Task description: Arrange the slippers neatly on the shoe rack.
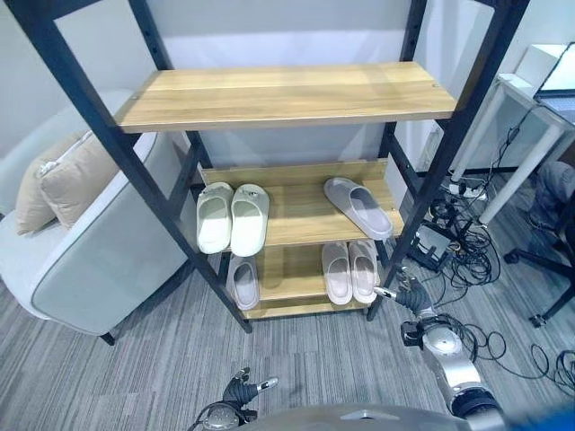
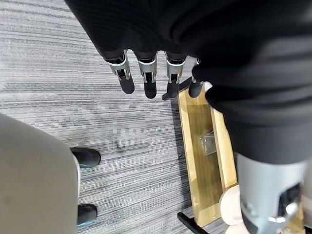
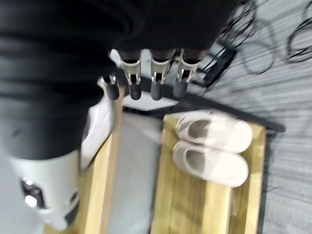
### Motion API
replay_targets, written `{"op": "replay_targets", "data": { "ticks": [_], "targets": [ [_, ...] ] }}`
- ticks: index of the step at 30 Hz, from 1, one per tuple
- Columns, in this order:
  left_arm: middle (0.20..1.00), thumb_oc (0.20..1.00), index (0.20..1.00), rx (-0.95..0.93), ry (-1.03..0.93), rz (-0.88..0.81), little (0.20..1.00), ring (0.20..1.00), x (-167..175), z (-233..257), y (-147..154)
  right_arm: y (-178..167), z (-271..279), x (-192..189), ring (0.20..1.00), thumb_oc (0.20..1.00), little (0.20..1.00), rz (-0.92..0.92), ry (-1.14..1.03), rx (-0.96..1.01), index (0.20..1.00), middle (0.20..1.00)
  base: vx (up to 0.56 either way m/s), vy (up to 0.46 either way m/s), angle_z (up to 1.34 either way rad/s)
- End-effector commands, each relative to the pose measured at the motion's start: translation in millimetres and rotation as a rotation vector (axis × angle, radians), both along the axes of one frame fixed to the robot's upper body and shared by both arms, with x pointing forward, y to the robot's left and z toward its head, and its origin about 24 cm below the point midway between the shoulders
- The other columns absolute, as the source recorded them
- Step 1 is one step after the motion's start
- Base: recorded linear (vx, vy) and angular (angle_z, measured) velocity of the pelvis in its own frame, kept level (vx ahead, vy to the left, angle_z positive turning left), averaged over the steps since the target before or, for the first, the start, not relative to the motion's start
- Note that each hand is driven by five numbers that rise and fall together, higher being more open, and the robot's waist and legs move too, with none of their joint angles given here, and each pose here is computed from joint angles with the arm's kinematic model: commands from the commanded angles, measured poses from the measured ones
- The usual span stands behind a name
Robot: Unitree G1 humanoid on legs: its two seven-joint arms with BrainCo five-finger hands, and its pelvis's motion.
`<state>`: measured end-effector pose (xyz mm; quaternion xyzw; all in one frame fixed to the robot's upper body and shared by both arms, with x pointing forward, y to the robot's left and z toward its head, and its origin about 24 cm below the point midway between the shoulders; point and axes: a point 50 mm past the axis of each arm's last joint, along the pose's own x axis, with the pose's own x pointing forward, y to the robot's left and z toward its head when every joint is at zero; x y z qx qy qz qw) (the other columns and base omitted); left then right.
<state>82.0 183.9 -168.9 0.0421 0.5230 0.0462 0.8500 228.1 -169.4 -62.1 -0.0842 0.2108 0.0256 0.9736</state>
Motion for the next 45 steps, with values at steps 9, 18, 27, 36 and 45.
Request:
{"op": "replay_targets", "data": {
  "ticks": [9,18,27,36,45],
  "targets": [
    [1.0,1.0,1.0,0.008,0.301,-0.119,1.0,1.0,-80,-12,-12,71,80,66,1.0,1.0,1.0,0.22,-0.329,0.071,1.0,1.0,0.02,0.019,0.07],
    [1.0,1.0,1.0,-0.009,0.278,-0.196,1.0,1.0,-68,-12,-22,55,150,124,1.0,1.0,1.0,0.044,-0.6,-0.098,1.0,1.0,-0.03,0.017,0.08],
    [1.0,1.0,1.0,-0.038,0.174,-0.152,1.0,1.0,-35,-10,-24,2,218,166,1.0,1.0,1.0,-0.197,-0.747,-0.283,1.0,1.0,-0.12,0.012,0.08],
    [1.0,1.0,1.0,-0.085,0.072,-0.099,1.0,1.0,-3,-5,-33,7,247,188,1.0,1.0,1.0,-0.248,-0.72,-0.572,1.0,1.0,-0.07,0.026,-0.02],
    [1.0,1.0,1.0,-0.109,-0.015,-0.029,1.0,1.0,19,0,-36,-1,255,194,1.0,1.0,1.0,-0.324,-0.652,-0.765,1.0,1.0,-0.01,0.028,-0.04]
  ]
}}
